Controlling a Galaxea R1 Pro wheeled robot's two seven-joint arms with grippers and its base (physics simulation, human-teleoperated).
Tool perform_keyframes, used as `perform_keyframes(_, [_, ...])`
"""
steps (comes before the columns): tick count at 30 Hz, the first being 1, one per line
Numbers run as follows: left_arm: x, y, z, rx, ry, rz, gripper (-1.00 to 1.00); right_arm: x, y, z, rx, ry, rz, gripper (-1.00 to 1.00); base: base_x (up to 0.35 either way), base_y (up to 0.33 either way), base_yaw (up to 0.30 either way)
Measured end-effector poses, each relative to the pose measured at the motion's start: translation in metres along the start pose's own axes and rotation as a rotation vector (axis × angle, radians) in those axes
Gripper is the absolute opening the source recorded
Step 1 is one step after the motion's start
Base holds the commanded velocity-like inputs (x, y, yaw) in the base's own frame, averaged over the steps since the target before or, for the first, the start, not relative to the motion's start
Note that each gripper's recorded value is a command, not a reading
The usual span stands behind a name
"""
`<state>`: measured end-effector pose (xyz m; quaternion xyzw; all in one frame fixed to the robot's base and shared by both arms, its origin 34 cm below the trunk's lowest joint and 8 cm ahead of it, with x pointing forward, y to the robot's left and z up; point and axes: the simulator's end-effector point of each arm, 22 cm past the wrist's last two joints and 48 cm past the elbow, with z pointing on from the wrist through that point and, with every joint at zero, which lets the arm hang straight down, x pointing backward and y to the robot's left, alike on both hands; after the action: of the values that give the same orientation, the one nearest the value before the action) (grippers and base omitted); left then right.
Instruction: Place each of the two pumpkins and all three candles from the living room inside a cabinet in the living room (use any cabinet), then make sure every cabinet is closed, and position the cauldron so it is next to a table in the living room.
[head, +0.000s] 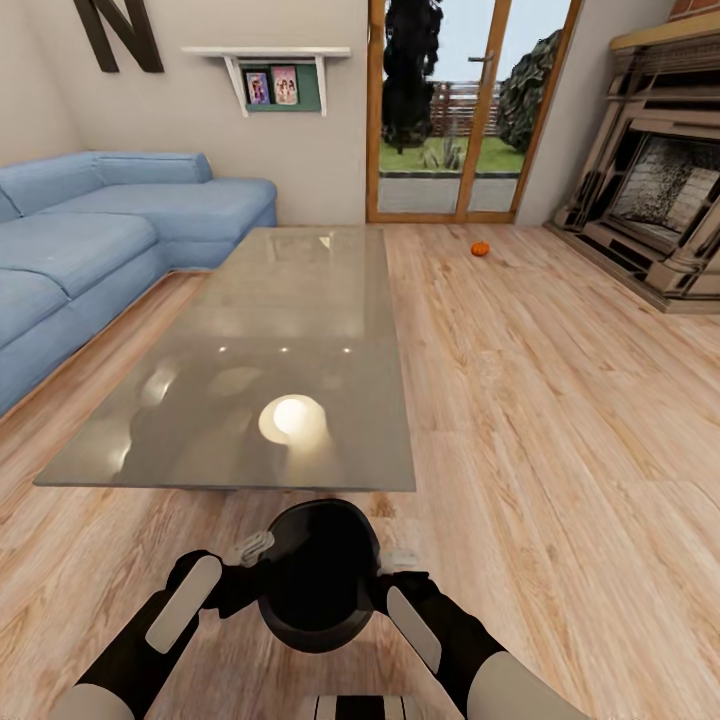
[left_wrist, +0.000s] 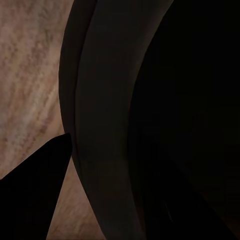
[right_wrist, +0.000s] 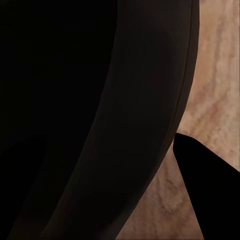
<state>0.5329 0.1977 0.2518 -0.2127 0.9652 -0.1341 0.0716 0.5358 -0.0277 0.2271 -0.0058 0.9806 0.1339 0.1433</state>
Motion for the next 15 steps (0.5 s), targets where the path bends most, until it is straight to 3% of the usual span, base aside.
perform_keyframes(11, [0.0, 0.0, 0.0, 0.001, -0.001, 0.0, -1.0, 0.0, 0.0, 0.0, 0.0, -0.001, -0.001, -1.0, 0.0, 0.0, 0.0])
perform_keyframes(12, [0.0, 0.0, 0.0, 0.0, -0.001, 0.0, -1.0, 0.0, 0.0, 0.0, 0.0, -0.001, -0.001, 1.0, 0.0, 0.0, 0.0])
perform_keyframes(13, [0.0, 0.002, 0.001, -0.029, -0.014, 0.051, -1.0, 0.001, 0.001, 0.0, -0.007, 0.004, 0.013, 1.0, 0.0, 0.0, 0.0])
perform_keyframes(14, [0.004, 0.007, 0.002, -0.049, 0.001, 0.074, -1.0, 0.001, 0.002, 0.0, -0.007, 0.004, 0.013, 1.0, 0.0, 0.0, 0.0])
perform_keyframes(15, [0.01, 0.012, 0.006, -0.053, 0.017, 0.057, -1.0, 0.001, 0.001, 0.0, -0.007, 0.004, 0.014, 1.0, 0.0, 0.0, 0.0])
